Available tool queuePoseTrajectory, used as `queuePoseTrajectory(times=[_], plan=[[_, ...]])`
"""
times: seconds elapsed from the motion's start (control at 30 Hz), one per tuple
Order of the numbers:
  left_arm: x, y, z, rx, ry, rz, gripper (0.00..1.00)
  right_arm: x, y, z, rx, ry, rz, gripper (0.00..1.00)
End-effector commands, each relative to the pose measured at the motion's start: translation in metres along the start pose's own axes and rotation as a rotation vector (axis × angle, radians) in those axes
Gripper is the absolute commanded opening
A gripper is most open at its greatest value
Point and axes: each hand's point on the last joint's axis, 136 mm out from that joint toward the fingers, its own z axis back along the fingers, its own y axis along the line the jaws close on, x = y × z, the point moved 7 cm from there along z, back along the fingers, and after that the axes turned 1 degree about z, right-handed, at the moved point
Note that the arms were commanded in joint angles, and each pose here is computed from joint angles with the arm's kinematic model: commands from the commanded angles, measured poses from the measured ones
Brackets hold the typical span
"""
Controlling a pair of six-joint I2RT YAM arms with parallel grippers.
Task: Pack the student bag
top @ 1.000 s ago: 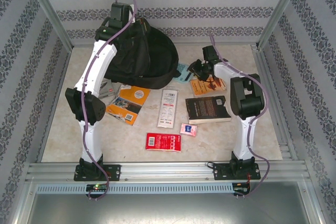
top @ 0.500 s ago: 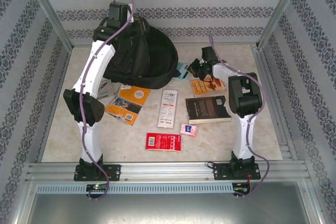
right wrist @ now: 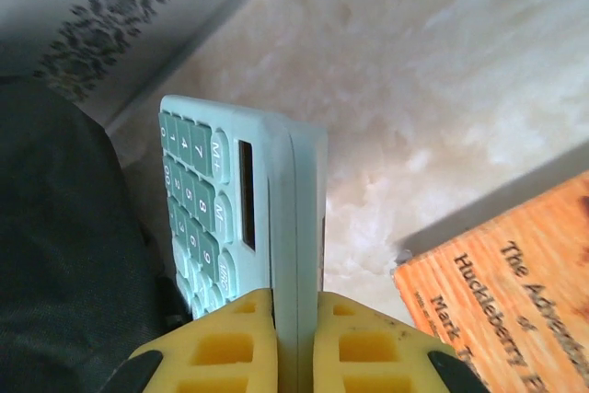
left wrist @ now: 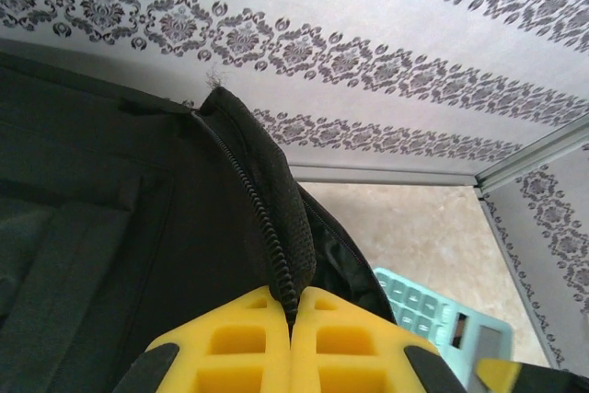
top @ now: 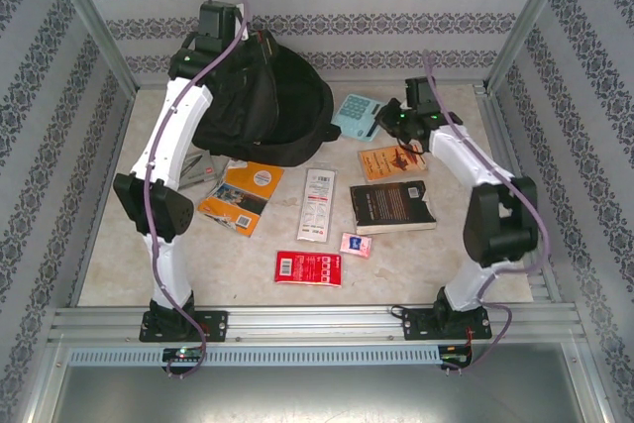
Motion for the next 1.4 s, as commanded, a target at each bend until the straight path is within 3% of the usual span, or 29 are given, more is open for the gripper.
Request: queuePoseTrajectory(times=[0.0,0.3,0.5,0.8,1.07,1.37], plan=[[0.022,-0.025,0.042,-0.088,-0.09,-0.007,0.0,0.005,-0.005,0.045,-0.081,-0.104,0.071,0.0],[0.006,-0.053,0.06,-0.141,-0.034,-0.038,0.0,-0.008,0.032,0.147,0.009,-0.244,0.237,0.0],[-0.013,-0.07,0.064,-0.178,0.033,-0.041,0.0,-0.025,0.052,0.176,0.098,-0.241,0.313,0.0],[-0.037,-0.097,0.065,-0.23,0.102,-0.07,0.0,-0.052,0.085,0.159,0.167,-0.126,0.394,0.0],[-0.045,-0.099,0.06,-0.234,0.137,-0.072,0.0,-0.049,0.103,0.169,0.167,-0.158,0.406,0.0],[-0.05,-0.117,0.057,-0.295,0.153,-0.036,0.0,-0.063,0.096,0.107,0.047,-0.024,0.241,0.0]])
